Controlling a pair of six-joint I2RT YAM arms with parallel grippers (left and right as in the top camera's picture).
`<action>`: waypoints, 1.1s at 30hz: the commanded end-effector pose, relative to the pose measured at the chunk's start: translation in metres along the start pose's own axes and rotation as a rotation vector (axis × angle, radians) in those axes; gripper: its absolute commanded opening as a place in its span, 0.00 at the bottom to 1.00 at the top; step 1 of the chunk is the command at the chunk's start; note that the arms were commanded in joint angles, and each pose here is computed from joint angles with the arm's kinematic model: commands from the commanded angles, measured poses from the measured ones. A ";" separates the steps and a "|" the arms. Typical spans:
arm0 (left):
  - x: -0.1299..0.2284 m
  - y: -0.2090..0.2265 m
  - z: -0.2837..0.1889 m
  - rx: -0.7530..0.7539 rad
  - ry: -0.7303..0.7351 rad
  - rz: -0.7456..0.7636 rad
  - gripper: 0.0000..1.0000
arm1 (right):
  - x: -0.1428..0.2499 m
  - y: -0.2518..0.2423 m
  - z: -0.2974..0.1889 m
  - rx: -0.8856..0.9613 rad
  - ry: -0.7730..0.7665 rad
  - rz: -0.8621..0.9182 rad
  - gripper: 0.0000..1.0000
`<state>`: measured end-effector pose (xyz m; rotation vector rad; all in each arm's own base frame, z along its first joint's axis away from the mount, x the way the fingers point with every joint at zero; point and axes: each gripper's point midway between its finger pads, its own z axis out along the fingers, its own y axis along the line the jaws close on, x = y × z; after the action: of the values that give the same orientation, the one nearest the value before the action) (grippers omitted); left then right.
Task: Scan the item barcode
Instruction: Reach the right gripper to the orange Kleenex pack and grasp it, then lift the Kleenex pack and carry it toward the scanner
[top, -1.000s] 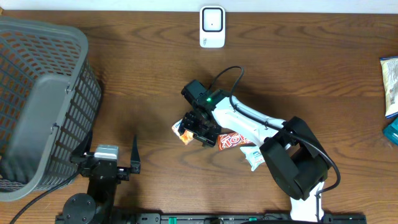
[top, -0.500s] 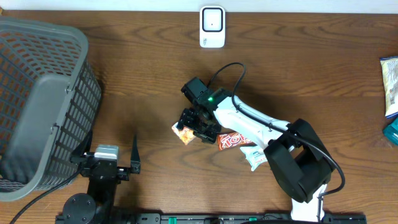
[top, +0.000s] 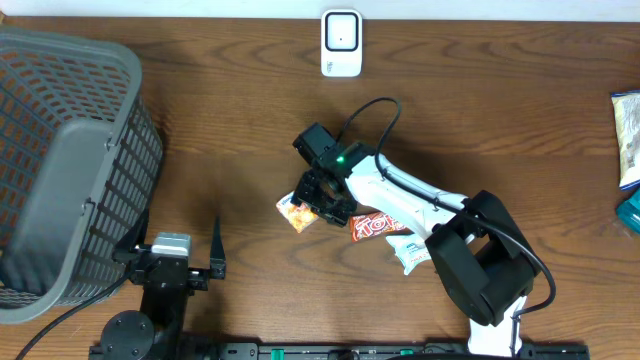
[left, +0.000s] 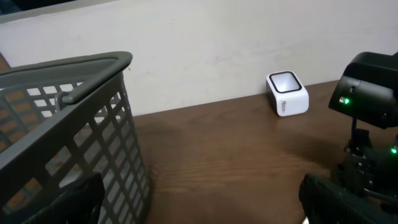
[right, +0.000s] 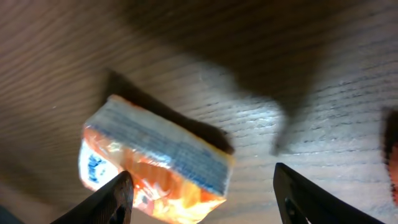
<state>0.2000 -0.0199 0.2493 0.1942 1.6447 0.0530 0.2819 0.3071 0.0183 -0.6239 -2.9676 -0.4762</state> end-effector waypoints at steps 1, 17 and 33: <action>-0.002 -0.001 -0.001 0.004 -0.007 -0.005 1.00 | 0.003 -0.004 -0.002 -0.006 -0.013 0.024 0.66; -0.002 -0.001 -0.001 0.004 -0.007 -0.005 1.00 | 0.013 -0.011 0.021 -0.058 0.029 -0.011 0.01; -0.002 -0.001 -0.001 0.004 -0.007 -0.005 1.00 | 0.019 0.021 -0.126 -0.846 0.533 -0.389 0.01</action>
<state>0.2000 -0.0199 0.2493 0.1939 1.6447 0.0527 0.2842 0.2966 0.0942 -0.1129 -2.5138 -1.3316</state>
